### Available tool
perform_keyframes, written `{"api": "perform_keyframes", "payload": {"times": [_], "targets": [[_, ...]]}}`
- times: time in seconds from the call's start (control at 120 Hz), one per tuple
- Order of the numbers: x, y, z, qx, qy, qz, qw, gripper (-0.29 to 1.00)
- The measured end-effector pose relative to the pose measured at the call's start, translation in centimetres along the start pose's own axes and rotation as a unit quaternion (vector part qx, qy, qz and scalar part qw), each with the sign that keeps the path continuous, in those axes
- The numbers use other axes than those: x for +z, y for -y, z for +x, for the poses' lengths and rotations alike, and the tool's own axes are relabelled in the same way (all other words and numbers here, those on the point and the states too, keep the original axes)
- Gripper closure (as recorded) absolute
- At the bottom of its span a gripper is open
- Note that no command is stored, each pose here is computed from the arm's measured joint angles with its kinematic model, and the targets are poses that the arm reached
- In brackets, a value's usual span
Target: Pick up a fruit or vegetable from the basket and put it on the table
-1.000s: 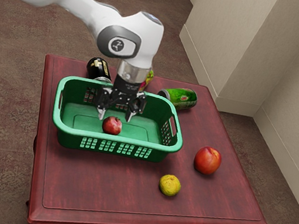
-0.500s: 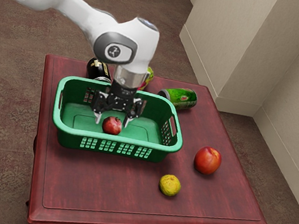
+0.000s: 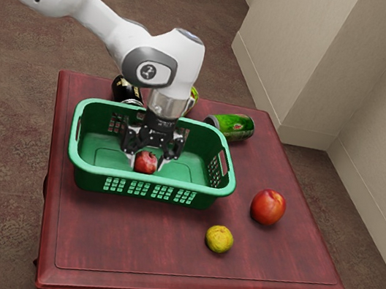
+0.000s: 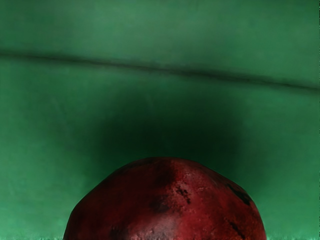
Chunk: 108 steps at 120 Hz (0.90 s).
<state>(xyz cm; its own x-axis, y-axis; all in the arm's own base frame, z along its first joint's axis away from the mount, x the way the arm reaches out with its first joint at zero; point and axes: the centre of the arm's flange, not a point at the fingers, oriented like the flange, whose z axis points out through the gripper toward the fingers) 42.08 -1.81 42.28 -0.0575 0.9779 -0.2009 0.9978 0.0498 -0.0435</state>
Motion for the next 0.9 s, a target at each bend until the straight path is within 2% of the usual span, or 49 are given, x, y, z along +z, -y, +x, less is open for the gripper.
{"api": "perform_keyframes", "payload": {"times": [0.075, 0.217, 0.367, 0.458, 0.508, 0.642, 0.817, 0.9], "targets": [[0.1, 0.0, -0.3, 0.002, 0.0, 0.0, 1.0, 0.31], [-0.8, -0.1, -0.9, 0.009, -0.005, -0.011, 1.0, 0.31], [-8.6, -2.5, -3.9, 0.059, -0.053, -0.09, 0.993, 0.33], [-13.2, -4.7, -9.2, 0.116, -0.08, -0.136, 0.981, 0.32], [-14.6, -6.0, -12.4, 0.147, -0.089, -0.152, 0.973, 0.32], [-15.0, -10.6, -17.4, 0.194, -0.077, -0.159, 0.965, 0.32], [-13.2, -14.7, -19.8, 0.22, -0.069, -0.152, 0.961, 0.32], [-12.9, -15.3, -19.2, 0.215, -0.073, -0.152, 0.962, 0.19]]}}
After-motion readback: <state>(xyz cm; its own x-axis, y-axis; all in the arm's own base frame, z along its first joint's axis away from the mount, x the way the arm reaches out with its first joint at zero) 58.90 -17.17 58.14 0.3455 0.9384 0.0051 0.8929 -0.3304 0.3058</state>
